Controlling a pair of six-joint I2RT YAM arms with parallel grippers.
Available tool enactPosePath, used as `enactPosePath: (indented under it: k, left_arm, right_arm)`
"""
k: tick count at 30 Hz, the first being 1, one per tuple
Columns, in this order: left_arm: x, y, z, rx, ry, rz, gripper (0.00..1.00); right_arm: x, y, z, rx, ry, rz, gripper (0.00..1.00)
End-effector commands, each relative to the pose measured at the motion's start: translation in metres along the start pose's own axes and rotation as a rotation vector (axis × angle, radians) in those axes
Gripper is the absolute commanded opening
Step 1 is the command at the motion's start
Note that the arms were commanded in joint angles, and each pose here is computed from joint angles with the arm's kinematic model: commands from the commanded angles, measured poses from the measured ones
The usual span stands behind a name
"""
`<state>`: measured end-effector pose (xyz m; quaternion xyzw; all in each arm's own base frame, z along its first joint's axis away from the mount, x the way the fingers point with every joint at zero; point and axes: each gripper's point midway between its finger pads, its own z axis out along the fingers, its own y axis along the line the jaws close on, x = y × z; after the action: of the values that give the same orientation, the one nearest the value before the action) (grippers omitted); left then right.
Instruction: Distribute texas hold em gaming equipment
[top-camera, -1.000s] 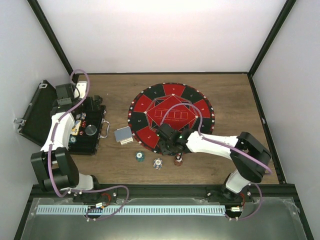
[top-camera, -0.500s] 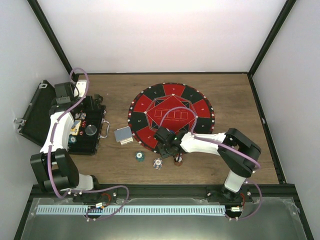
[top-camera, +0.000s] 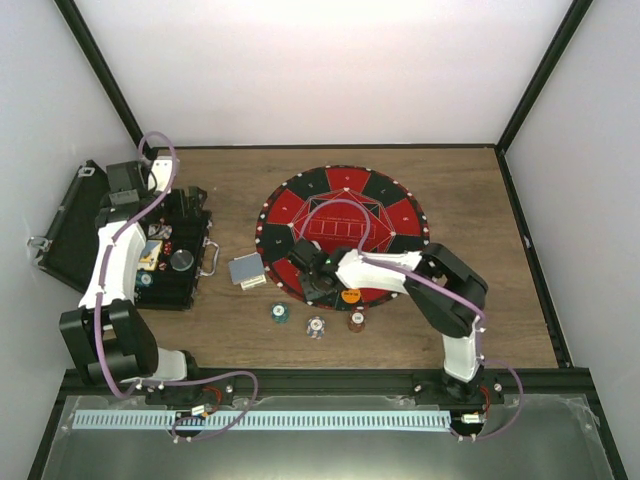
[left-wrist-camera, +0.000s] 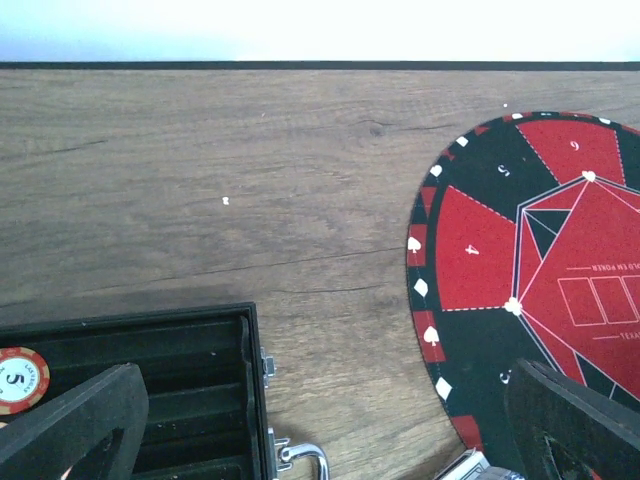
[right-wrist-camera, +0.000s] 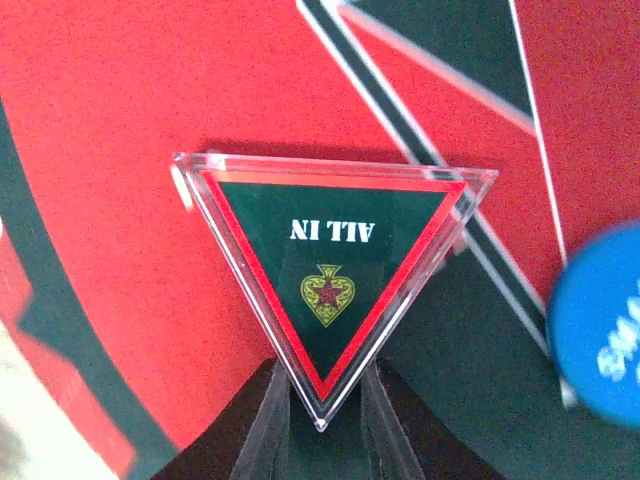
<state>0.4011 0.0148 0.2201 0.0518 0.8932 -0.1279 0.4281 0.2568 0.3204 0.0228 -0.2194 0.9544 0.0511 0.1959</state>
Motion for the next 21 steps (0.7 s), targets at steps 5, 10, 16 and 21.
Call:
enactPosePath:
  k: [5, 10, 16, 21]
  left_arm:
    - [-0.009, -0.011, -0.013, 0.041, -0.009, 0.046, 1.0]
    - [-0.004, -0.017, -0.014, 0.074, 0.013, 0.051, 1.0]
    - [-0.008, -0.022, -0.016, 0.105, 0.008, 0.052, 1.0]
    - [-0.008, -0.026, -0.015, 0.132, 0.028, 0.055, 1.0]
  right_arm:
    - [-0.071, 0.012, 0.035, -0.029, -0.07, -0.019, 0.21]
    - [-0.108, 0.017, 0.052, -0.041, -0.088, -0.027, 0.21]
    - [-0.133, 0.015, 0.067, -0.042, -0.089, -0.035, 0.22]
    - [-0.145, 0.007, 0.047, -0.022, -0.118, -0.03, 0.37]
